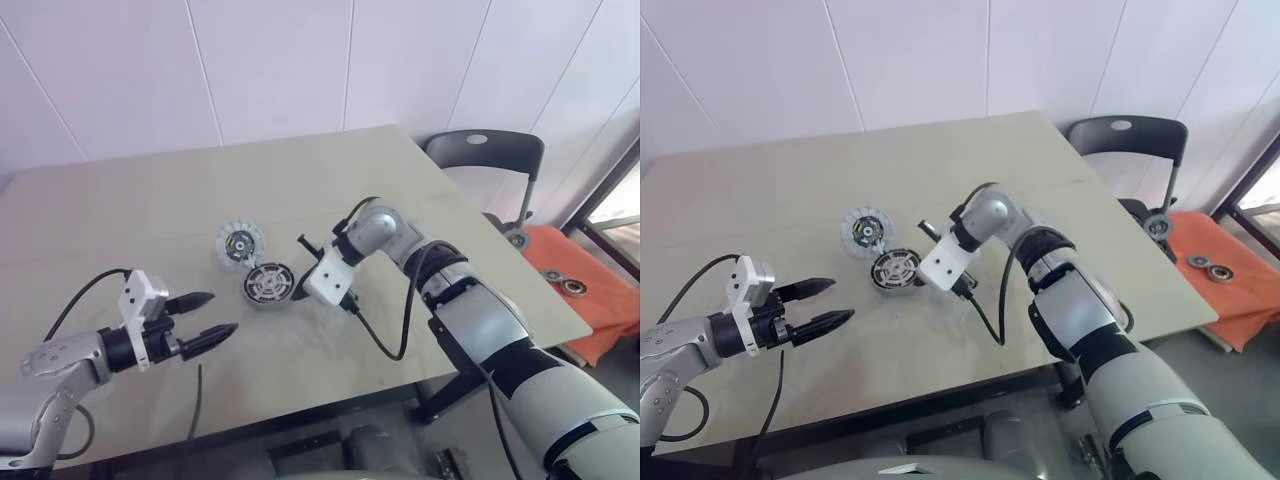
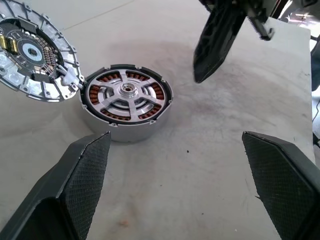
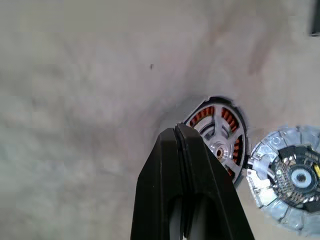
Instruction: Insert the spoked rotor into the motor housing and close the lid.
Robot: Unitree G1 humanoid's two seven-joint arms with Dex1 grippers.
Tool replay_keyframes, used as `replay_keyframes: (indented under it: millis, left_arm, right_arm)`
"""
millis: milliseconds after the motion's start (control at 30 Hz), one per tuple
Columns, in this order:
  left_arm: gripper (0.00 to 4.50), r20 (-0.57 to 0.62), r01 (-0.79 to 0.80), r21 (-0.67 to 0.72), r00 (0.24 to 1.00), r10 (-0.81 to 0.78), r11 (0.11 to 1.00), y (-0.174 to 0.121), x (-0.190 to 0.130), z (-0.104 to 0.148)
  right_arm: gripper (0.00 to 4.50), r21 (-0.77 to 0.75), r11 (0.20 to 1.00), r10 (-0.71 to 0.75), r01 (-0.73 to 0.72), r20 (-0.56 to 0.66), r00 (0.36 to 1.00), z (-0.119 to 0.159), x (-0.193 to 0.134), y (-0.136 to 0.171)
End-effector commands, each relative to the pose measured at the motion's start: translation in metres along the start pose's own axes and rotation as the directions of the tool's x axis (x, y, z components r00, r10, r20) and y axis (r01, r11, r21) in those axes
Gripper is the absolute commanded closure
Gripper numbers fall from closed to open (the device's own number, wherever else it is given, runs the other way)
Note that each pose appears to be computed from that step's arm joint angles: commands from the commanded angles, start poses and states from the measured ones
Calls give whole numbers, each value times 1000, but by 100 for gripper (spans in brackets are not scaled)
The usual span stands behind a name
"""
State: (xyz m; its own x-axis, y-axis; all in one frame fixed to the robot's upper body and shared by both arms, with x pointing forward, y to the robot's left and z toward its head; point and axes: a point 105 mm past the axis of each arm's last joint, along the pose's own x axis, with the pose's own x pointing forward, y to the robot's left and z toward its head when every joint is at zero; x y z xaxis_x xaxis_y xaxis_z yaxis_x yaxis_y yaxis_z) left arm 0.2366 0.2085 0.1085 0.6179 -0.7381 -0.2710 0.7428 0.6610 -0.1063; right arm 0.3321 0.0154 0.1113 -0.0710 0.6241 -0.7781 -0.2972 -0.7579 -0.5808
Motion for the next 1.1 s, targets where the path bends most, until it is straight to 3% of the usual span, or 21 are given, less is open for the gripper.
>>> replay_keyframes:
  millis: [33, 167, 367, 500, 767, 1100]
  left_arm:
    - [2, 26, -5, 30, 1000, 4, 1000, -1, 2, 7]
    - [2, 36, -16, 18, 999, 15, 1000, -6, 2, 3]
    - [2, 50, -41, 4, 998, 41, 999, -8, -1, 1]
    - [2, 52, -53, -5, 997, 53, 999, -9, -4, -1]
    - [2, 54, -63, -13, 996, 64, 998, -6, -3, -3]
    - [2, 67, -62, -8, 996, 62, 998, -4, 2, 1]
  right_arm:
    - [450, -150, 989, -5, -14, -128, 992, -8, 3, -13]
    - [450, -274, 960, -21, -62, -289, 957, -27, 6, -18]
    - [450, -416, 894, -18, -167, -405, 914, -46, -2, -15]
    - [450, -444, 879, -19, -172, -394, 919, -43, -12, -20]
    - [450, -367, 930, -83, -8, -232, 969, -10, -26, -52]
    - [450, -365, 922, 45, -130, -232, 972, -15, -11, -19]
